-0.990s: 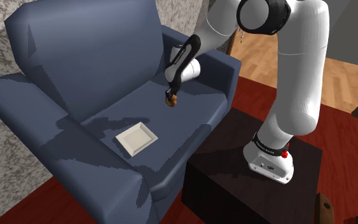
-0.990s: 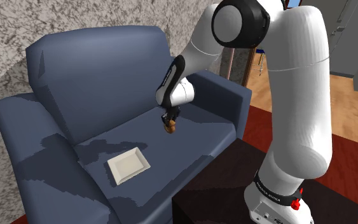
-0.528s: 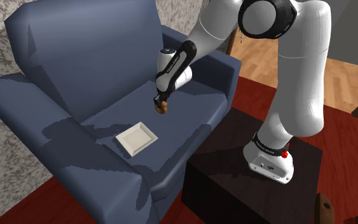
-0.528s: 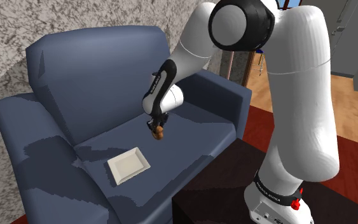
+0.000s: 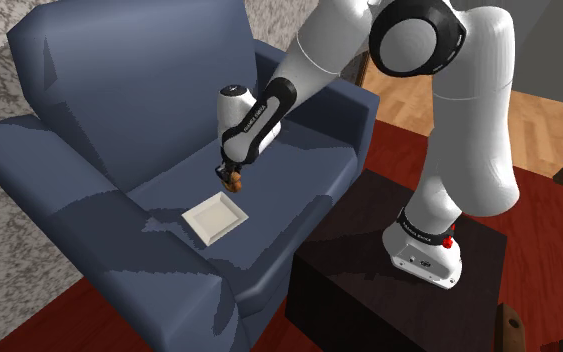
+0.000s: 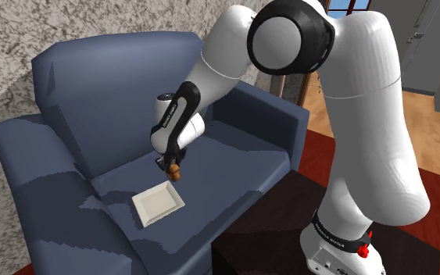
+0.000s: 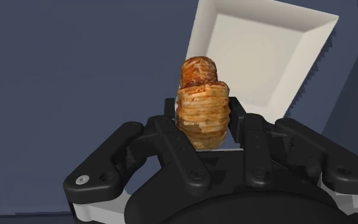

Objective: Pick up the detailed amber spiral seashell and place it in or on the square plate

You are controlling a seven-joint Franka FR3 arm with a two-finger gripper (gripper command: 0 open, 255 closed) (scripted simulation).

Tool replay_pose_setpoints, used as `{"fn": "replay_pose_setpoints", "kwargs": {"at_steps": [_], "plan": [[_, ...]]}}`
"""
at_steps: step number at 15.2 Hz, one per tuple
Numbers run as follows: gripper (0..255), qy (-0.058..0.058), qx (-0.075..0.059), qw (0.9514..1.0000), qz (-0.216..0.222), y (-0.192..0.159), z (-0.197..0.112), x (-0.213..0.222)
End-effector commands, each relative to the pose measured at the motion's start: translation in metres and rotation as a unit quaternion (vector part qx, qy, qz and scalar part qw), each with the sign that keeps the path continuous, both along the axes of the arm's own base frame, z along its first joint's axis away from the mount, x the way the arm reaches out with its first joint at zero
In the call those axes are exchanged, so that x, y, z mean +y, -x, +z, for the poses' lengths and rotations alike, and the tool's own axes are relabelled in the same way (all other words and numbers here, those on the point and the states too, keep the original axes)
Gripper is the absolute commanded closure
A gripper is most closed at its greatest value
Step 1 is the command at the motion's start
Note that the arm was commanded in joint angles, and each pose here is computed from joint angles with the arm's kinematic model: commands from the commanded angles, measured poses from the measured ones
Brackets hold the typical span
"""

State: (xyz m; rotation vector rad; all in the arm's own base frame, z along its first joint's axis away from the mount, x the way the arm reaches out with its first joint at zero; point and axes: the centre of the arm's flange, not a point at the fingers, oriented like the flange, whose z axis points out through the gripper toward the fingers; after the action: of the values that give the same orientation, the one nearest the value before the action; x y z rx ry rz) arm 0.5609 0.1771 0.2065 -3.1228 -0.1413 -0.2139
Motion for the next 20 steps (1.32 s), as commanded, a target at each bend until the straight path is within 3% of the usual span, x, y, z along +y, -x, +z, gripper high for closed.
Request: {"fn": "replay_pose_setpoints", "kwargs": {"at_steps": [1,5,20], "plan": [[255,0.000,0.000,1.0000,-0.001,-0.001,0.002,0.025],[255,0.000,0.000,1.0000,-0.001,-0.004,0.005,0.083],[255,0.000,0.000,1.0000,-0.001,-0.004,-0.074,0.083]]}}
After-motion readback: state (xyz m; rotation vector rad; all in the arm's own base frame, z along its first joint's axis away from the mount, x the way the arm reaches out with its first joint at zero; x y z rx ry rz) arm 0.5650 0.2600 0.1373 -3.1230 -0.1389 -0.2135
